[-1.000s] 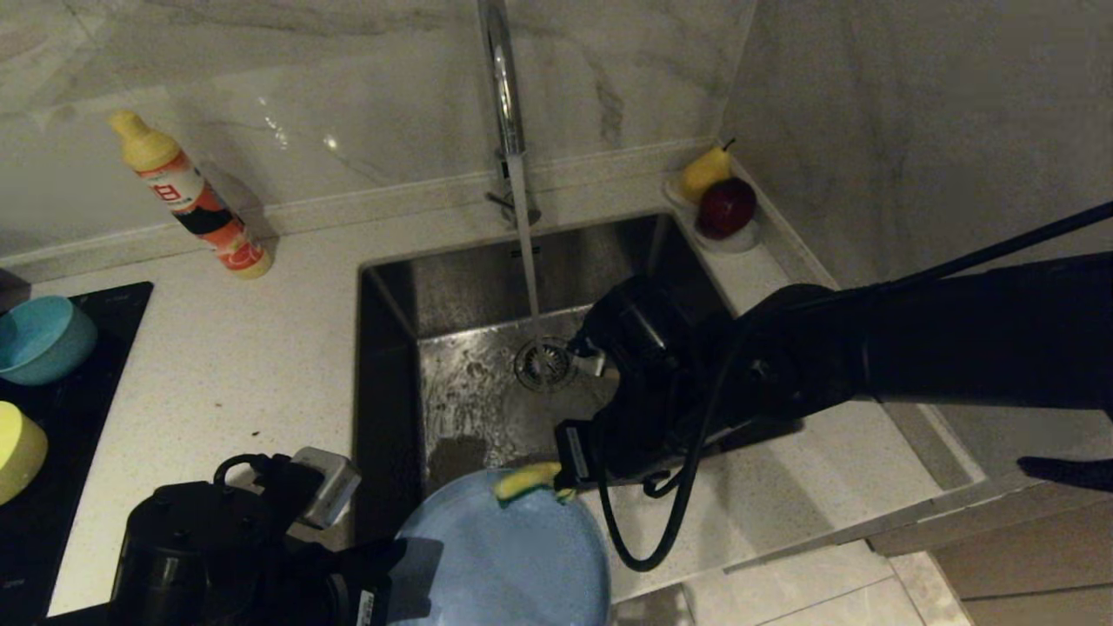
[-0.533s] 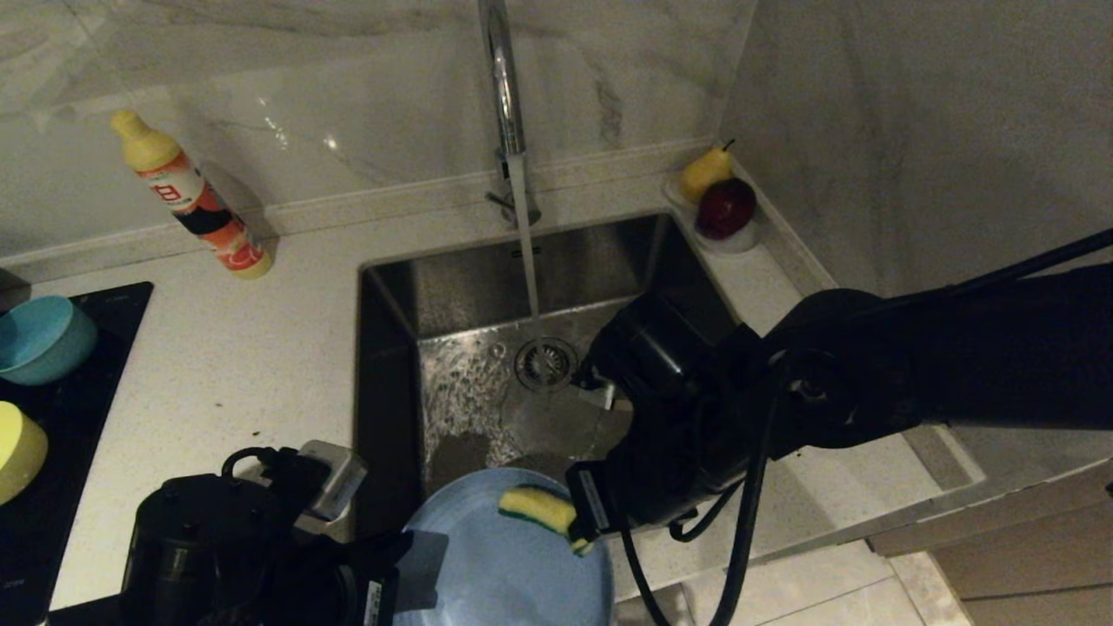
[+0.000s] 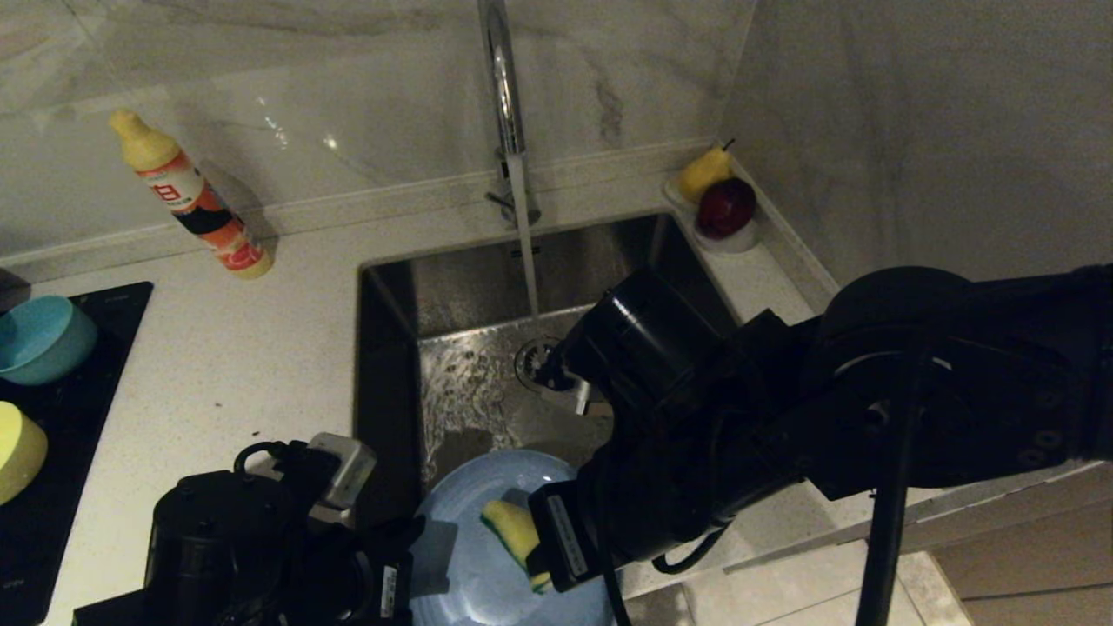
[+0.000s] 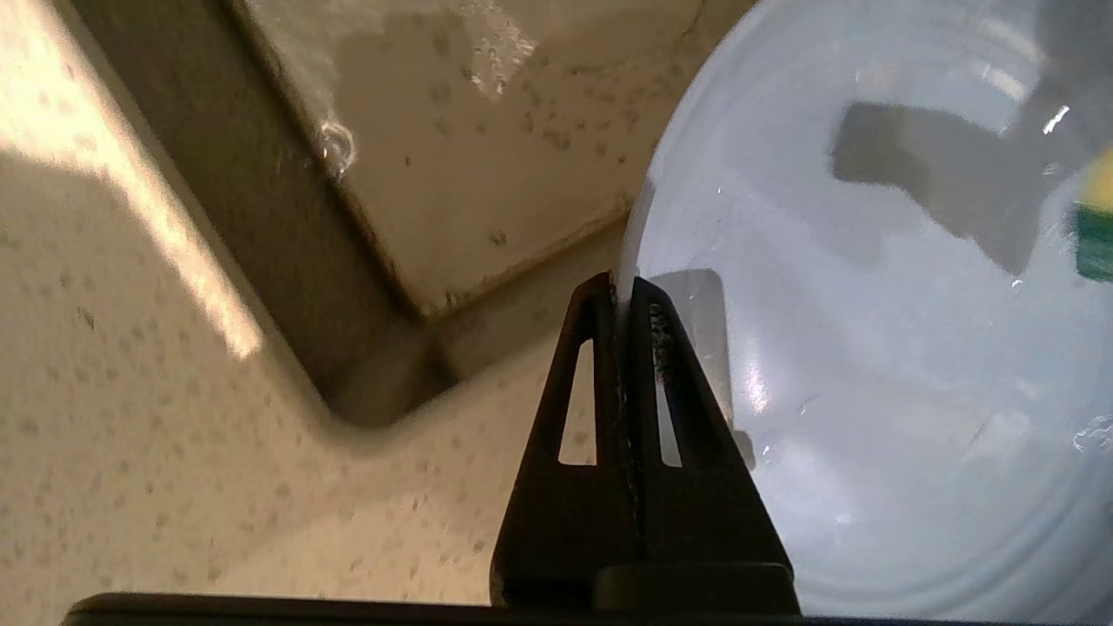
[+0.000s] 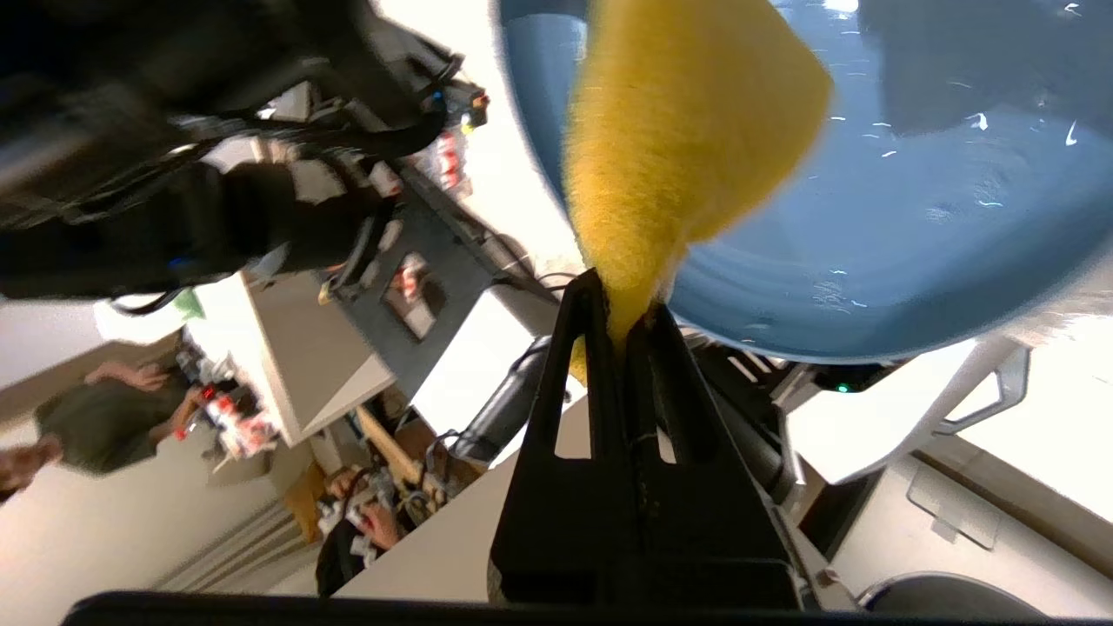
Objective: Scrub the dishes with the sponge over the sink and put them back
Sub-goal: Wipe the plate
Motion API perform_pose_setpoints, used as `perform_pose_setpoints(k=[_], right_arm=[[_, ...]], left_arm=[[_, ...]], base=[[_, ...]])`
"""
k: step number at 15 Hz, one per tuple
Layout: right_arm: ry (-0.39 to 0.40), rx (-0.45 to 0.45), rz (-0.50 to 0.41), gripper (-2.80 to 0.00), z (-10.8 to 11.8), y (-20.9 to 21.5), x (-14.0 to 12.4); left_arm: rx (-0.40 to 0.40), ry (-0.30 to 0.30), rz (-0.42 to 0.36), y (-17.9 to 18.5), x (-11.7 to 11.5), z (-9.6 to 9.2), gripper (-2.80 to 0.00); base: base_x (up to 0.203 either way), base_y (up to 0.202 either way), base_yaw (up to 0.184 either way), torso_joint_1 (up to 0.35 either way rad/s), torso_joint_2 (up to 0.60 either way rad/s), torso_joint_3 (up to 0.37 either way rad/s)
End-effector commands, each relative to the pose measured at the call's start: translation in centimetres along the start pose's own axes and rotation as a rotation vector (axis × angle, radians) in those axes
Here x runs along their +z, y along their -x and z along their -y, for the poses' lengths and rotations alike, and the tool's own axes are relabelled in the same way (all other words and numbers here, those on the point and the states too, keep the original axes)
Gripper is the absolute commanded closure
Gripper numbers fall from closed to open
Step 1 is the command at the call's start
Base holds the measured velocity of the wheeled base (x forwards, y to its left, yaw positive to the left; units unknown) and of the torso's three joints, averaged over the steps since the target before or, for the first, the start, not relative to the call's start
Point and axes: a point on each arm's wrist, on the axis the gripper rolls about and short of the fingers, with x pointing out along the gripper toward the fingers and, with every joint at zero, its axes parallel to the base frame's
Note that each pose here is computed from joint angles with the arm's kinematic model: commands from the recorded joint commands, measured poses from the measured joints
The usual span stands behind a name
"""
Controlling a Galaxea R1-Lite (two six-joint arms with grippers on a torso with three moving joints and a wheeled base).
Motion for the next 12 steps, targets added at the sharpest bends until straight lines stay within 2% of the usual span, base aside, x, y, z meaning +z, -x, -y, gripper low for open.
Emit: perform_pose_setpoints(k=[1, 4, 8, 12], right_arm=[[0.004, 0.027, -0.038, 0.0, -0.4, -1.2, -0.1], [-0.022, 0.027, -0.09, 0.0, -0.1, -3.6, 0.4], [-0.075, 0.011, -0.106, 0.0, 0.5, -6.6, 1.4], [-0.133, -0.029, -0.148, 0.0, 1.3, -7.8, 2.0]], left_arm=[[0.009, -0.01, -0.025, 0.1, -0.7, -0.2, 0.0], [0.011, -0.008, -0.016, 0.3, -0.7, -0.2, 0.0], [0.014, -0.01, -0.025, 0.5, -1.0, -0.3, 0.0], [0.019, -0.006, -0.024, 0.5, -0.9, -0.4, 0.0]], base=[[0.0, 0.0, 0.0, 0.0, 0.0, 0.0], [0.0, 0.0, 0.0, 0.0, 0.0, 0.0], [0.0, 0.0, 0.0, 0.0, 0.0, 0.0], [0.0, 0.0, 0.0, 0.0, 0.0, 0.0]])
